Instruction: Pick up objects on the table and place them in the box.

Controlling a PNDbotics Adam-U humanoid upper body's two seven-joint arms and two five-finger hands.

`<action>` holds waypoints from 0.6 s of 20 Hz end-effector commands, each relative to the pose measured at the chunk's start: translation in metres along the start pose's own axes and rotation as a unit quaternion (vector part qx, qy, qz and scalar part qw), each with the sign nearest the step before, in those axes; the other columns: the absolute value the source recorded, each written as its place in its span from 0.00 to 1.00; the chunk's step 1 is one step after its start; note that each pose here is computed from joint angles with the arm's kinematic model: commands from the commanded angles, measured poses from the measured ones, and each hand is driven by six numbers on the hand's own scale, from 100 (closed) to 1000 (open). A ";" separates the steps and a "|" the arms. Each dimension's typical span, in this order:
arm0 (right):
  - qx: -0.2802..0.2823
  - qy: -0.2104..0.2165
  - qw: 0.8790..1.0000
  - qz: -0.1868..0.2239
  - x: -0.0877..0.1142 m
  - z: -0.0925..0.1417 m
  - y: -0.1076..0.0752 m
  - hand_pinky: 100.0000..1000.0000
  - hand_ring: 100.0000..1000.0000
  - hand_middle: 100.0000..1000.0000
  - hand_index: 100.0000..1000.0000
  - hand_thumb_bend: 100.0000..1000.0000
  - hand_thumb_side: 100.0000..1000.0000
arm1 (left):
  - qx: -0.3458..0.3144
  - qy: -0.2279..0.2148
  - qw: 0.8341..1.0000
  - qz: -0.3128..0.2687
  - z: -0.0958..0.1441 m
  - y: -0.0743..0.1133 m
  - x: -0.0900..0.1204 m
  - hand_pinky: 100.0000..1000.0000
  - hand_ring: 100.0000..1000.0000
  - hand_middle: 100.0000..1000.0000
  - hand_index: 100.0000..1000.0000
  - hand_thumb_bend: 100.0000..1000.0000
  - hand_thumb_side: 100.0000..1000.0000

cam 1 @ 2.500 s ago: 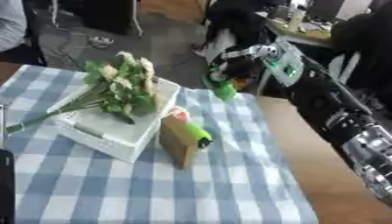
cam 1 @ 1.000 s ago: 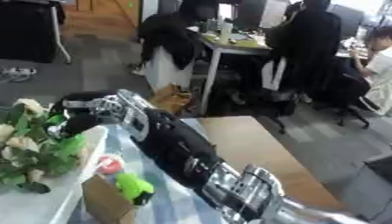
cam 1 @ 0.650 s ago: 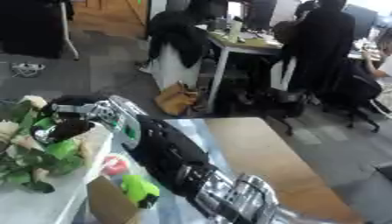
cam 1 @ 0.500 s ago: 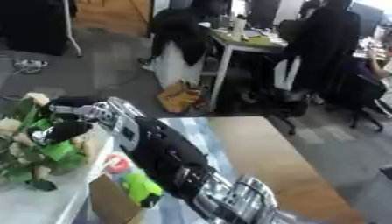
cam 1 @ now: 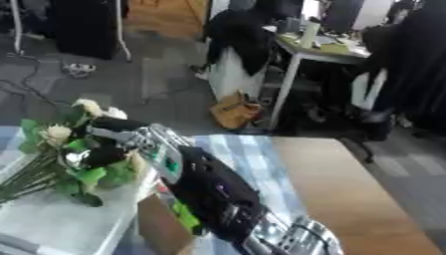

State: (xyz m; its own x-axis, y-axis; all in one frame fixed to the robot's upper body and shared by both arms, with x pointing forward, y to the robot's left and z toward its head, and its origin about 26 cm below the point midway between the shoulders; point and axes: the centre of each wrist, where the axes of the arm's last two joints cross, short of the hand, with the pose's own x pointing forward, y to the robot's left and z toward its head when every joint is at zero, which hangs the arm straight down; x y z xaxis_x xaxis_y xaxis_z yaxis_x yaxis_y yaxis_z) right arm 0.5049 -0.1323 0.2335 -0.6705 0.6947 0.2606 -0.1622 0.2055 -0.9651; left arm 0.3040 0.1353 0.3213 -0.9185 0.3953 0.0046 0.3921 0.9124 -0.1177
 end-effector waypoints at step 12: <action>0.006 -0.067 0.995 0.077 -0.001 0.000 -0.002 0.67 0.71 0.76 0.74 0.00 0.90 | -0.002 -0.019 1.000 0.013 -0.006 -0.007 0.003 0.65 0.78 0.75 0.81 0.00 0.81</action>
State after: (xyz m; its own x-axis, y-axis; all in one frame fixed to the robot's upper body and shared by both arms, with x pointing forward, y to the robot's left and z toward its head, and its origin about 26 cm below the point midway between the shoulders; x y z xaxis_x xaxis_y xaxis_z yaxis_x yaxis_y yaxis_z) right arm 0.5060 -0.1330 0.2240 -0.7618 0.6351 0.1278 -0.0846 0.0980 -0.9916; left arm 0.3035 0.1336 0.3221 -0.9158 0.4016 -0.0061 0.3993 0.9086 -0.1226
